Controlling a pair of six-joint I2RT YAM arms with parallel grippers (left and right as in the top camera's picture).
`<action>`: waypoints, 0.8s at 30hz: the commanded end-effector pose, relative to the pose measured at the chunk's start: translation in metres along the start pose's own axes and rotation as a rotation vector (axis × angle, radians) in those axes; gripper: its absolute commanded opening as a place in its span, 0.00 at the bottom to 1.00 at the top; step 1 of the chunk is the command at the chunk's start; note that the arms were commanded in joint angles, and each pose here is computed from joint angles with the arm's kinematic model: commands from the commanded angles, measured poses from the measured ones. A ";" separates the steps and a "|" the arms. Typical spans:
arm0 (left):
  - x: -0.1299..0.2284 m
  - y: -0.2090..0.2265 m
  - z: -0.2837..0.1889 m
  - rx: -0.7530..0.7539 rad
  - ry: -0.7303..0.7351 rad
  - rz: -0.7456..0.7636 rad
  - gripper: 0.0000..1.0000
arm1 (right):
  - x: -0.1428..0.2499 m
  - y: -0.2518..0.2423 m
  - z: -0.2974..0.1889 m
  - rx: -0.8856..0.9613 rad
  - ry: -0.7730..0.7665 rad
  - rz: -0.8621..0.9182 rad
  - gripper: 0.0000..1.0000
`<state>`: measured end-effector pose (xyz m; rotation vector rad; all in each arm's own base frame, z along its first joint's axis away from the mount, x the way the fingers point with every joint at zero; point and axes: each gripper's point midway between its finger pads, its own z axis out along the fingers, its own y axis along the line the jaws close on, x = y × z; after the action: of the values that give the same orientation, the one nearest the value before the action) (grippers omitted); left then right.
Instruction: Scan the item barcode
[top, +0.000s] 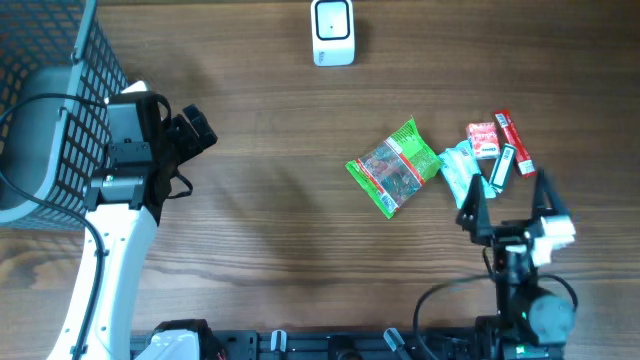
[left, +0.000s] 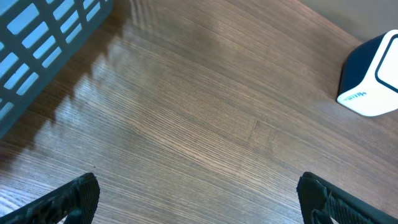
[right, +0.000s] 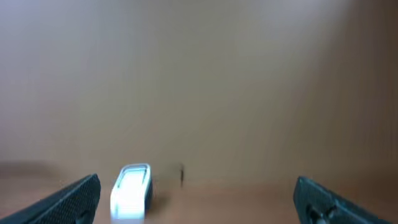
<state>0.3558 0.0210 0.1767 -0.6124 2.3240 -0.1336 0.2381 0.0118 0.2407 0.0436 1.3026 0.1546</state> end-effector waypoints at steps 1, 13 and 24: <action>-0.005 0.001 -0.004 0.000 -0.019 0.015 1.00 | 0.045 -0.009 -0.005 0.044 0.179 0.055 1.00; -0.005 0.001 -0.004 0.000 -0.019 0.015 1.00 | 0.065 -0.005 -0.009 -0.010 0.267 -0.147 1.00; -0.005 0.001 -0.004 0.000 -0.019 0.015 1.00 | 0.065 -0.005 -0.009 -0.010 0.267 -0.146 1.00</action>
<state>0.3556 0.0209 0.1767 -0.6118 2.3245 -0.1338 0.2468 0.0140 0.1735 -0.0640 1.5763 0.0428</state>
